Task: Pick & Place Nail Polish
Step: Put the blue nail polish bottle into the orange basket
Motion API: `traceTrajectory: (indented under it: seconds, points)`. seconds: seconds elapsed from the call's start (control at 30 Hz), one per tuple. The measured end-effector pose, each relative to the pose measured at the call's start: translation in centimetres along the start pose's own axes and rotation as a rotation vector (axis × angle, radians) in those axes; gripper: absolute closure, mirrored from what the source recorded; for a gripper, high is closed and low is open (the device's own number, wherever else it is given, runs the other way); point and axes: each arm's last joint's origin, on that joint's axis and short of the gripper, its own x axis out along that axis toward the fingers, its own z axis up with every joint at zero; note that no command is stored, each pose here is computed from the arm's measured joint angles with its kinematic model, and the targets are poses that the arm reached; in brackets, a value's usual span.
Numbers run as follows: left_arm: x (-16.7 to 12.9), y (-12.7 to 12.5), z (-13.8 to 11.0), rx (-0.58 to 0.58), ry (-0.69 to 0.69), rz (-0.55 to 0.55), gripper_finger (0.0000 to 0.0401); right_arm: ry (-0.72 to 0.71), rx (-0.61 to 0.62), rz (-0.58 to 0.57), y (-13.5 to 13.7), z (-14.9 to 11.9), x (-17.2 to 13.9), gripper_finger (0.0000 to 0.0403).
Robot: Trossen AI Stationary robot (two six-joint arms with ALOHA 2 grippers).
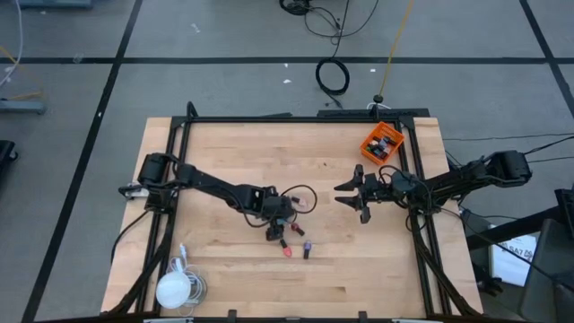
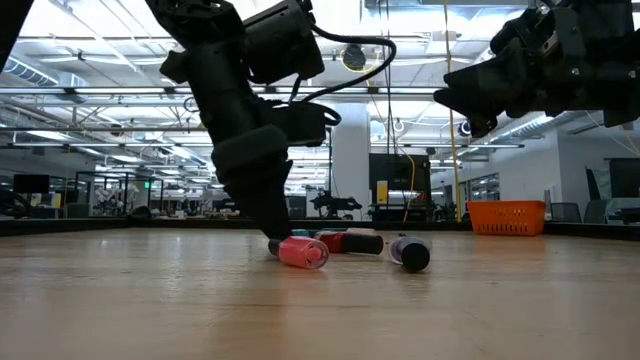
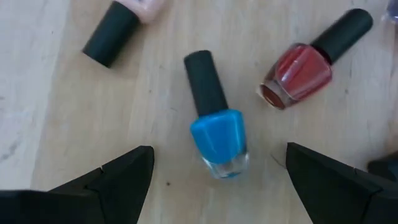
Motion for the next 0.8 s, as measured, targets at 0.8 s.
traceTrajectory:
  seconds: [0.8]
  points:
    - [0.1,0.0,0.7,-0.037,-0.108,0.000,0.0193,-0.010,0.000,-0.061,-0.2,0.0,0.0,0.0259]
